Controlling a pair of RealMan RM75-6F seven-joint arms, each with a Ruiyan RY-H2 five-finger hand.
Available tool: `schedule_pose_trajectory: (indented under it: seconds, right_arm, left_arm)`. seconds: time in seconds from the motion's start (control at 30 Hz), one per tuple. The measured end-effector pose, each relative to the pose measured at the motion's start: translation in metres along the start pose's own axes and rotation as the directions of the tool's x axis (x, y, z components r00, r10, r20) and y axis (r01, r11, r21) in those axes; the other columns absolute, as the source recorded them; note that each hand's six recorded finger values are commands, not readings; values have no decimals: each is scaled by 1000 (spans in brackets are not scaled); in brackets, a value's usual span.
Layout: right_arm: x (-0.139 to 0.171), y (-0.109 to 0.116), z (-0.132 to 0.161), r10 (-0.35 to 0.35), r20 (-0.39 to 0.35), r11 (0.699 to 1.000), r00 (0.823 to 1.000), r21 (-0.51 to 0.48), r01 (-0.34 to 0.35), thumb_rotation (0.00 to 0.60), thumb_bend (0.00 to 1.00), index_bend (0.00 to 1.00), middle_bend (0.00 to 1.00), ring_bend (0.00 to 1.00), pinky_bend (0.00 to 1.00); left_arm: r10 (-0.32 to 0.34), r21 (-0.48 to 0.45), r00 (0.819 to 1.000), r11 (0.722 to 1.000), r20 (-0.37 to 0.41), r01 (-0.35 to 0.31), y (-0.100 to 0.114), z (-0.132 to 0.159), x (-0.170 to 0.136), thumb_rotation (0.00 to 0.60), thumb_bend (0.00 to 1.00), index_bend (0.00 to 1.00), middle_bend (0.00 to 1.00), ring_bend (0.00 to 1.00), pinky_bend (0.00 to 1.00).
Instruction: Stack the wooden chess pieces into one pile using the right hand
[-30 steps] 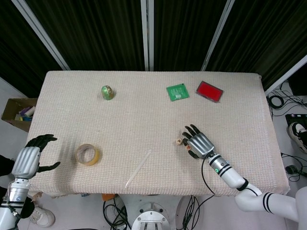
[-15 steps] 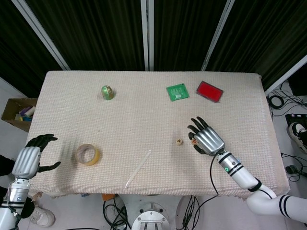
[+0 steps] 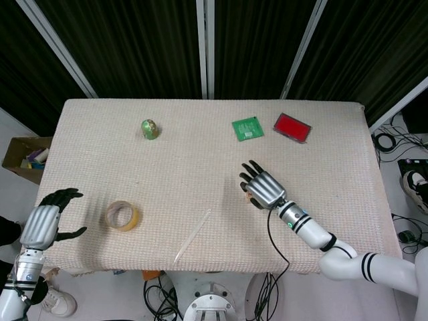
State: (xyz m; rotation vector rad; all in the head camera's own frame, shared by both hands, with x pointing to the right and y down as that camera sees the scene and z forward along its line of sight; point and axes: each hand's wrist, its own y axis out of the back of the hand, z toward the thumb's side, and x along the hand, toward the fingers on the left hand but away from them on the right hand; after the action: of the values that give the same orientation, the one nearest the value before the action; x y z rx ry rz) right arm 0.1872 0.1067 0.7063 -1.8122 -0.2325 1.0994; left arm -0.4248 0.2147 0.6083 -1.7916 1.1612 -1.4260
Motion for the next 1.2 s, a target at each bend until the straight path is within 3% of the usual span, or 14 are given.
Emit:
schedule_pose_trajectory:
  seconds: [1.2]
  right_arm:
    - [-3, -9, 5, 13, -4, 1000, 1000, 16, -13, 600, 349, 430, 209, 0, 0]
  left_arm:
    - [-15, -5, 1000, 1000, -13, 15, -3, -4, -1, 600, 0, 266, 189, 165, 213]
